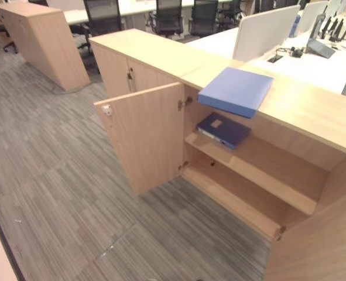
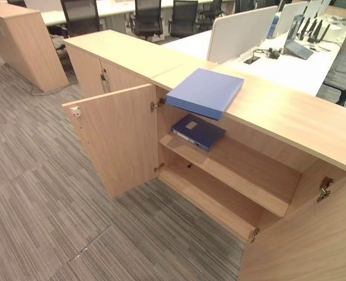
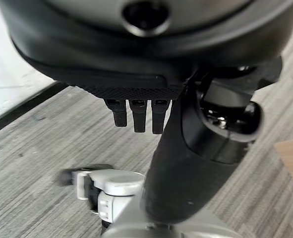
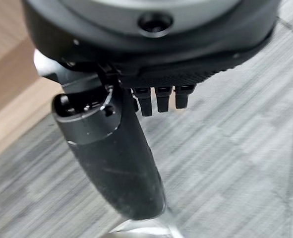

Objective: Put the empty folder in the office cabinet

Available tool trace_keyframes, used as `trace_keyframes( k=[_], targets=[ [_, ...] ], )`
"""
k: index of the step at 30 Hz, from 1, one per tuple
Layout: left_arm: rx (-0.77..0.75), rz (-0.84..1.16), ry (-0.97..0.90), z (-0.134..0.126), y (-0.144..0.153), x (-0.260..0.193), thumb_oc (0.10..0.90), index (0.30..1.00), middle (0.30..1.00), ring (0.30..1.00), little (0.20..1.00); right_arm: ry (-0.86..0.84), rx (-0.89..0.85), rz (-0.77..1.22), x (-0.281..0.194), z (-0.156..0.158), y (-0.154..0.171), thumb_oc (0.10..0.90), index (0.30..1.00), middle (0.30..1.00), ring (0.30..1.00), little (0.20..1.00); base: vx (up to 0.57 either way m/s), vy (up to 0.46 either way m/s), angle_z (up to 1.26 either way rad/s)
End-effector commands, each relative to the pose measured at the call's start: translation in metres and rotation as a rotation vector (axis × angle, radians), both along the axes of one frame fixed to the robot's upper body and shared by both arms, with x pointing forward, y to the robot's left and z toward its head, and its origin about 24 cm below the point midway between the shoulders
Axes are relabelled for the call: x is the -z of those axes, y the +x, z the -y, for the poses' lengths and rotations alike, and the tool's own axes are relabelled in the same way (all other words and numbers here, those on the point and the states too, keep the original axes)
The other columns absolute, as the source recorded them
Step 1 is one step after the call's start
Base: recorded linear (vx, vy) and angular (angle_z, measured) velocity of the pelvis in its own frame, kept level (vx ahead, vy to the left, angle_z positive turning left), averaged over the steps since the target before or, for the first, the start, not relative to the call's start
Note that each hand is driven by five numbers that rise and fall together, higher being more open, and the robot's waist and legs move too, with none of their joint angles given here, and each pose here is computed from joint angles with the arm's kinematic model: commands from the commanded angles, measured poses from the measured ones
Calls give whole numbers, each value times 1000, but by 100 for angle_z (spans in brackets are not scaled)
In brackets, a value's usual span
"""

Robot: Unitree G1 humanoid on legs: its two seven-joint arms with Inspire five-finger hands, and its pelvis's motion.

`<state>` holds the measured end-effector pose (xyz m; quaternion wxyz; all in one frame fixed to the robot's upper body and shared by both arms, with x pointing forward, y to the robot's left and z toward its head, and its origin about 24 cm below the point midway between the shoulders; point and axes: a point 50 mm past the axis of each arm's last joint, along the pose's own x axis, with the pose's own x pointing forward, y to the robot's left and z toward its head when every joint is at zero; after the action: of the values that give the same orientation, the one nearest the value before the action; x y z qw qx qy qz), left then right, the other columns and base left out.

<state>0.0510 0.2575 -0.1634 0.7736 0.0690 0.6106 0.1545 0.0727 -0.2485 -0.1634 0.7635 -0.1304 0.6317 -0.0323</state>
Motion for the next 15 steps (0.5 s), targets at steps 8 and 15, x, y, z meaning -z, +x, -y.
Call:
trace_keyframes(
  k=[8,15],
  targets=[
    [76,-62,-21,10,-13,4,800,900,900,900,900,-44,-17,6,-6,18,4,800,900,900,900,900,214,180,-92],
    [139,17,24,-1,13,-3,800,900,900,900,900,-18,-28,-51,0,8,-10,800,900,900,900,900,212,290,-72]
  ],
)
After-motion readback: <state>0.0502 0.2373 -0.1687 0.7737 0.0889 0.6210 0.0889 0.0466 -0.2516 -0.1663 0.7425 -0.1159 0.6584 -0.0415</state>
